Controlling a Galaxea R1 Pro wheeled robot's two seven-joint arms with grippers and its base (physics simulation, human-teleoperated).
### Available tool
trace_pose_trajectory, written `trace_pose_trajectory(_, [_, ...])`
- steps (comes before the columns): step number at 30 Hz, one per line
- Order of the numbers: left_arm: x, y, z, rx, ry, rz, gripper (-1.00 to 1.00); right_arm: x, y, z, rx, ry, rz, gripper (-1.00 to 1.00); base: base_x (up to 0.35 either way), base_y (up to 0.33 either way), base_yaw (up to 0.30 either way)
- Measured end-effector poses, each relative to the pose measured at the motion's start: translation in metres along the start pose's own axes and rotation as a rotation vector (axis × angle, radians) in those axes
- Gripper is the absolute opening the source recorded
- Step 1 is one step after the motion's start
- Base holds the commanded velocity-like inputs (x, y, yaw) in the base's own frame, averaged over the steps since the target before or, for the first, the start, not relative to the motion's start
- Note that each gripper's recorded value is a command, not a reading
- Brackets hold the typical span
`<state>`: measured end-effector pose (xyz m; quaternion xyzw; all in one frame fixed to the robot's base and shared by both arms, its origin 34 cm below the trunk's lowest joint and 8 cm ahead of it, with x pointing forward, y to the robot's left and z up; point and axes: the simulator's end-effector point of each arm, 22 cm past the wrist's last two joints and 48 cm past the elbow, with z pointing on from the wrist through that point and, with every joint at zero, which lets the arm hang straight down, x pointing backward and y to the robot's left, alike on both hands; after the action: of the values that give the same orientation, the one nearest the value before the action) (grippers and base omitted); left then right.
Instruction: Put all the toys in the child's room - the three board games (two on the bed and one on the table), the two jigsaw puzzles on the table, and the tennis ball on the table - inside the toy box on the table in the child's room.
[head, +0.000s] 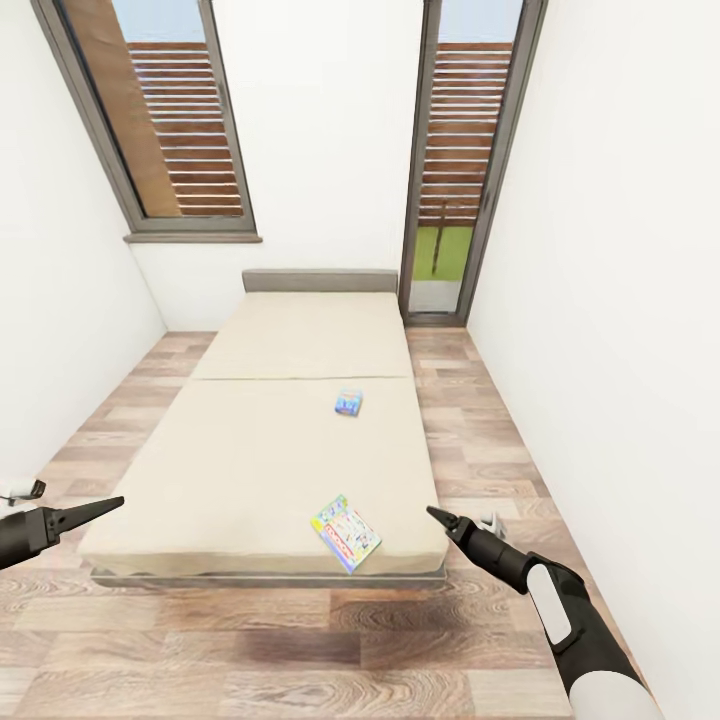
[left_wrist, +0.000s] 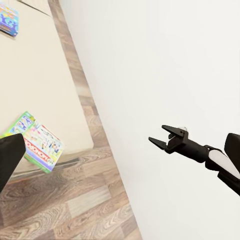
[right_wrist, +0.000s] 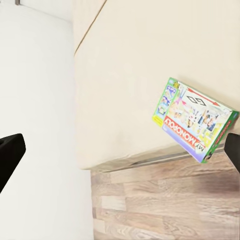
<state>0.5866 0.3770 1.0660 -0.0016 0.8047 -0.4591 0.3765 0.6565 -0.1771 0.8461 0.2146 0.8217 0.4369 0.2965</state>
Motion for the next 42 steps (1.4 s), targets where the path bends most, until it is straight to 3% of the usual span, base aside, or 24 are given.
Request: trace_pose_trajectory(42, [-0.015,-0.026,-0.013,0.024,-0.039,0.051,1.00,-0.018,0.034,-0.010,-0.043,-0.037,-0.041,1.00,-0.001,0.026,0.001])
